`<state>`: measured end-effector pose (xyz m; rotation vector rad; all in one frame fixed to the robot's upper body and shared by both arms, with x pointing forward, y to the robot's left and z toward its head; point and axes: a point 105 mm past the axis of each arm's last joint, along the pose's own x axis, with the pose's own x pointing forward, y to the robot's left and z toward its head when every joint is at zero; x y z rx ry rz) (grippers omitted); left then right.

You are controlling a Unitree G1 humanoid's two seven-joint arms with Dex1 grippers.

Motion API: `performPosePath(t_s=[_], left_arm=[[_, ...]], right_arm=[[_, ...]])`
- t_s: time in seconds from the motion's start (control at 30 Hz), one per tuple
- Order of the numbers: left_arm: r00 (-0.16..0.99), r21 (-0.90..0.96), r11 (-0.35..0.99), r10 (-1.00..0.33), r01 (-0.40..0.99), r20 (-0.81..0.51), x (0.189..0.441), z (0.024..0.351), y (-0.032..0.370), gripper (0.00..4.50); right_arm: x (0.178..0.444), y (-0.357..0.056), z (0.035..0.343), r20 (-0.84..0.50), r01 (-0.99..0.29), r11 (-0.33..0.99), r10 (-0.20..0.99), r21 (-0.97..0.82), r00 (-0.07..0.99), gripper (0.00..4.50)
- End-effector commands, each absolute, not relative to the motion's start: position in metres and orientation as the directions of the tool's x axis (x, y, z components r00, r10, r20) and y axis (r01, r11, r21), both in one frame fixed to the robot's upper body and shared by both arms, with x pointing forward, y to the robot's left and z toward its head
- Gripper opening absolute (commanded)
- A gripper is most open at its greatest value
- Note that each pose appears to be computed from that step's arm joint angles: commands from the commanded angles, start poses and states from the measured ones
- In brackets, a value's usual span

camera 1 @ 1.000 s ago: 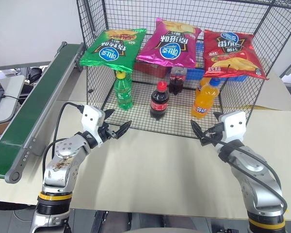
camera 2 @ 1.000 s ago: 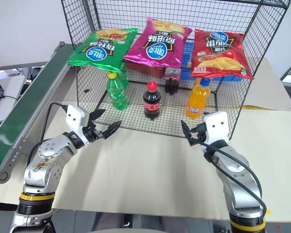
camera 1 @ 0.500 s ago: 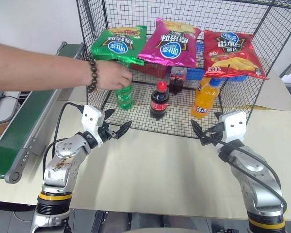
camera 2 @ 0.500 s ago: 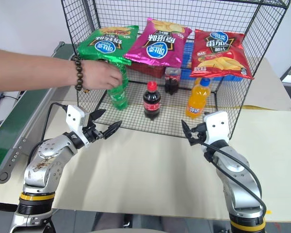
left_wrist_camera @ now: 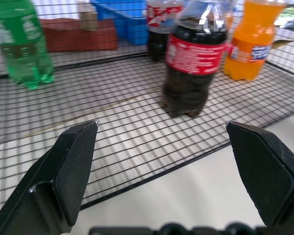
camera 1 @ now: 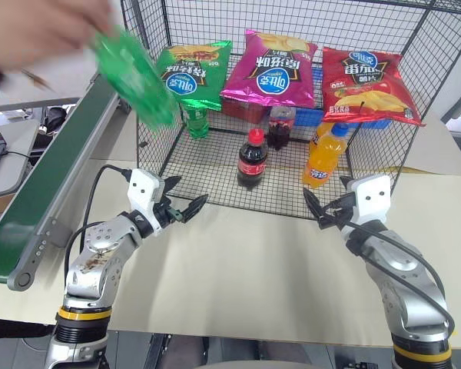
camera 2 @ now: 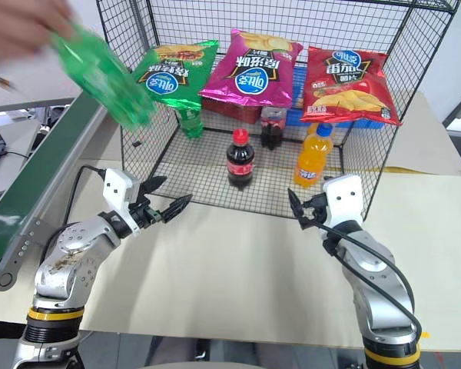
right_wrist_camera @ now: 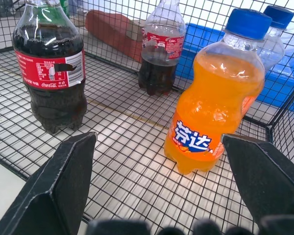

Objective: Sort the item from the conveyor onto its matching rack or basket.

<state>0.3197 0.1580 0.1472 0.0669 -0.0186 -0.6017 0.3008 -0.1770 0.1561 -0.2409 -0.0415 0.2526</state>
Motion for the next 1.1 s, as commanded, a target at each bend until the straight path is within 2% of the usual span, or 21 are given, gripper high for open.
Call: performPosePath(t_s=[0.03, 0.2, 0.33, 0.53, 0.67, 0.87, 1.1], left_arm=[[0.865, 0.102, 0.866, -0.497, 0.489, 0.074, 0.324, 0.171, 0.176, 4.45], [0.943, 0.153, 0.941, -0.318, 0.302, 0.094, 0.325, 0.179, 0.227, 4.45], [0.969, 0.125, 0.971, -0.219, 0.205, 0.116, 0.325, 0.184, 0.251, 4.45], [0.981, 0.087, 0.987, -0.147, 0.136, 0.126, 0.324, 0.184, 0.273, 4.45], [0.986, 0.082, 0.992, -0.108, 0.098, 0.125, 0.323, 0.183, 0.283, 4.45], [0.989, 0.073, 0.997, -0.021, 0.01, 0.147, 0.317, 0.185, 0.295, 4.45], [0.958, 0.039, 0.981, 0.178, -0.192, 0.223, 0.301, 0.2, 0.33, 4.45]], right_arm=[[0.299, -0.175, 0.172, 0.068, -0.235, 0.936, 0.261, -0.264, 0.963, 4.5], [0.298, -0.165, 0.177, 0.073, -0.297, 0.913, 0.328, -0.279, 0.942, 4.5], [0.293, -0.15, 0.181, 0.067, -0.394, 0.879, 0.425, -0.27, 0.903, 4.5], [0.28, -0.116, 0.193, 0.034, -0.629, 0.742, 0.653, -0.231, 0.757, 4.5], [0.268, -0.093, 0.21, 0.013, -0.796, 0.572, 0.813, -0.198, 0.581, 4.5], [0.264, -0.074, 0.242, 0.017, -0.893, 0.402, 0.913, -0.202, 0.407, 4.5], [0.266, -0.055, 0.277, 0.06, -0.93, 0.293, 0.956, -0.222, 0.287, 4.5]])
